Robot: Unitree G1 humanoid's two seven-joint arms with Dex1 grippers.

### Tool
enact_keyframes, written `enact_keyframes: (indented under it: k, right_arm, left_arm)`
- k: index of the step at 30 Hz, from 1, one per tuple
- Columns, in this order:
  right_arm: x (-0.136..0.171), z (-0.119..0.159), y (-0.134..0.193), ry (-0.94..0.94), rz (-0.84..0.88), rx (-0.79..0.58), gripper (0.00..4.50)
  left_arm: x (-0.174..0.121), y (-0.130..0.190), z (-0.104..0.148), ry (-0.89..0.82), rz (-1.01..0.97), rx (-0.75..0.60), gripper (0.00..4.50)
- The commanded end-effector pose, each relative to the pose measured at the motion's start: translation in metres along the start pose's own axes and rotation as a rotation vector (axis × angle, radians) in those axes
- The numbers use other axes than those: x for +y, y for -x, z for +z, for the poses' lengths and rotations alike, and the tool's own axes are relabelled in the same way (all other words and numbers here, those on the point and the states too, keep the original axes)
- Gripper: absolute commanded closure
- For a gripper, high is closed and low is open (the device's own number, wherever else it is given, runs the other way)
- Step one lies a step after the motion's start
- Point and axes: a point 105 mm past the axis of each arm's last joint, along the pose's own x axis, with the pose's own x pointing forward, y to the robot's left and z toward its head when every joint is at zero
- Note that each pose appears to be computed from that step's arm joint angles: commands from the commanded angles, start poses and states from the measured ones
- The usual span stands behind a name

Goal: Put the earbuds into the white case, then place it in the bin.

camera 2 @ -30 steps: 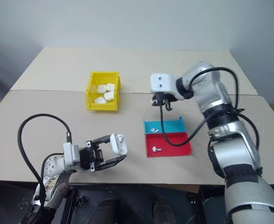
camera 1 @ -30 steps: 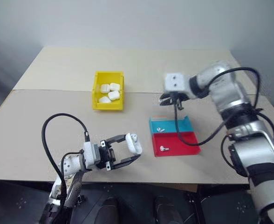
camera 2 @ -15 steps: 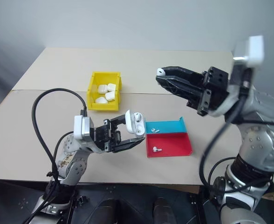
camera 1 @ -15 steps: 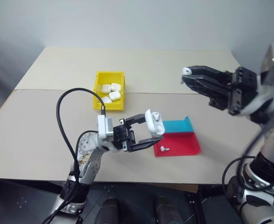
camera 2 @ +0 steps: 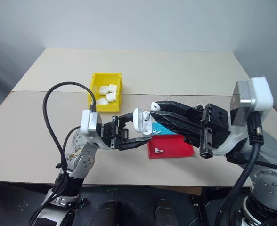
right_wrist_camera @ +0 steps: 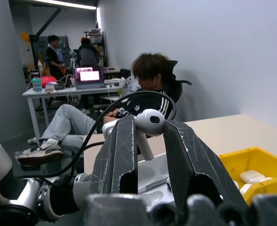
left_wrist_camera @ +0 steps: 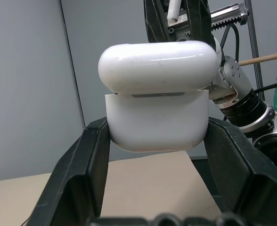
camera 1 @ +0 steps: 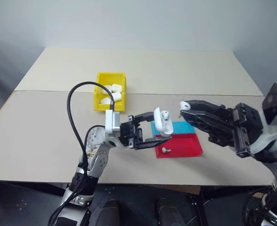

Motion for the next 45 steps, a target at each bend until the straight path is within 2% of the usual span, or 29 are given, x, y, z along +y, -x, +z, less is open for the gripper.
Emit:
enact_keyframes:
  k: [1, 11, 29, 30, 32, 40, 45]
  right_arm:
    - [0.008, 0.000, -0.004, 0.023, 0.030, 0.007, 3.68]
    - [0.006, -0.019, -0.006, -0.017, 0.028, 0.074, 3.68]
    - [0.006, -0.031, -0.003, -0.004, 0.023, 0.094, 3.68]
    - [0.006, -0.032, -0.004, 0.003, 0.019, 0.100, 3.10]
    - [0.004, -0.034, -0.004, 0.015, 0.003, 0.118, 2.54]
    - [0.004, -0.034, -0.001, 0.032, 0.009, 0.121, 2.54]
    - [0.002, -0.015, 0.009, 0.110, 0.038, 0.123, 2.54]
  left_arm:
    - [-0.003, -0.003, 0.012, -0.027, -0.022, -0.046, 1.77]
    - [-0.004, -0.003, 0.014, -0.042, -0.025, -0.063, 1.77]
    - [-0.003, -0.003, 0.014, -0.049, -0.035, -0.068, 1.77]
    - [-0.003, -0.003, 0.014, -0.049, -0.036, -0.066, 1.77]
    - [-0.003, -0.004, 0.013, -0.047, -0.034, -0.063, 1.77]
    - [-0.004, -0.003, 0.012, -0.041, -0.027, -0.059, 1.77]
    - [-0.002, 0.002, 0.004, -0.036, -0.022, -0.021, 1.77]
